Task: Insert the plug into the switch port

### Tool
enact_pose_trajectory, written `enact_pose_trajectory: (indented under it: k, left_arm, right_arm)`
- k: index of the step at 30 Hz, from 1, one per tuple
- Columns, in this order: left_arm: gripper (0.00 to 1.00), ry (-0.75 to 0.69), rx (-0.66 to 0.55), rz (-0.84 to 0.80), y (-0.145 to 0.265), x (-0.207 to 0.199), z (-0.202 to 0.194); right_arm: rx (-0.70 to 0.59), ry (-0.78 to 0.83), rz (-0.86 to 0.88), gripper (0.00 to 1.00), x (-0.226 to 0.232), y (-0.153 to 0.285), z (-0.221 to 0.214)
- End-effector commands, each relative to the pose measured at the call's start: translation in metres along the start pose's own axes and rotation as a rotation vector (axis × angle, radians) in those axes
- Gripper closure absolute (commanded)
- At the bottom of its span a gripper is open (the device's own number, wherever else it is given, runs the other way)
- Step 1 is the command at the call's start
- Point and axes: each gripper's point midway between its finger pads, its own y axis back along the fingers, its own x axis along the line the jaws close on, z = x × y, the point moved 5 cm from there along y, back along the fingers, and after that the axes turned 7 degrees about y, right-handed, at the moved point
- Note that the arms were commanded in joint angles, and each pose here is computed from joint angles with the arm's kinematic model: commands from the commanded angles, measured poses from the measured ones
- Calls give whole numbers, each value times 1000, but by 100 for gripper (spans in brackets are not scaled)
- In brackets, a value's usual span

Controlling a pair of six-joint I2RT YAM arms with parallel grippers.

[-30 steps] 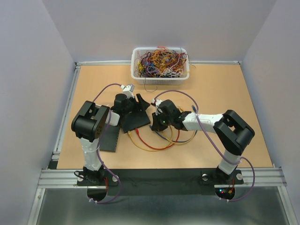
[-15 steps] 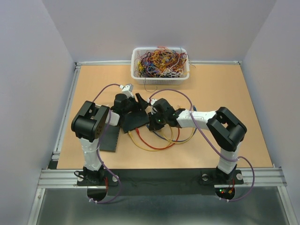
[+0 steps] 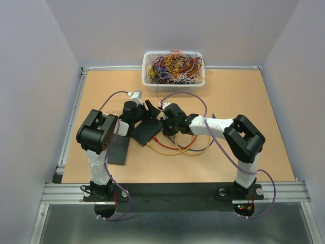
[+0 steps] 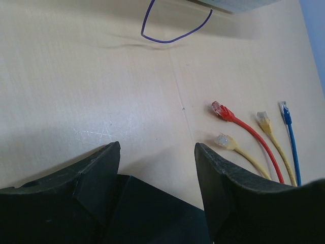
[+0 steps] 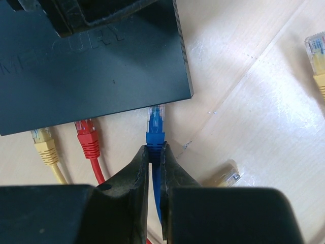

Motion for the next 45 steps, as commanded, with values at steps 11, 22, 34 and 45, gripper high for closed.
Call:
enact_pose_trajectory:
  k: [11,22,34,45]
  left_arm:
    - [26,19,97,291,19,43,-24]
    - [27,17,33,461,46,39,-2]
    - [28,19,33,478,68,34,-27]
    - [32,37,105,415,64,33,-51]
  right_arm:
    - [-123,-13,14,100,1,13,22]
    - [-83,-39,13,100,0,21,-4]
    - [-96,-21,77,100,19,23,5]
    - [-98,8,89,100,30,8,16]
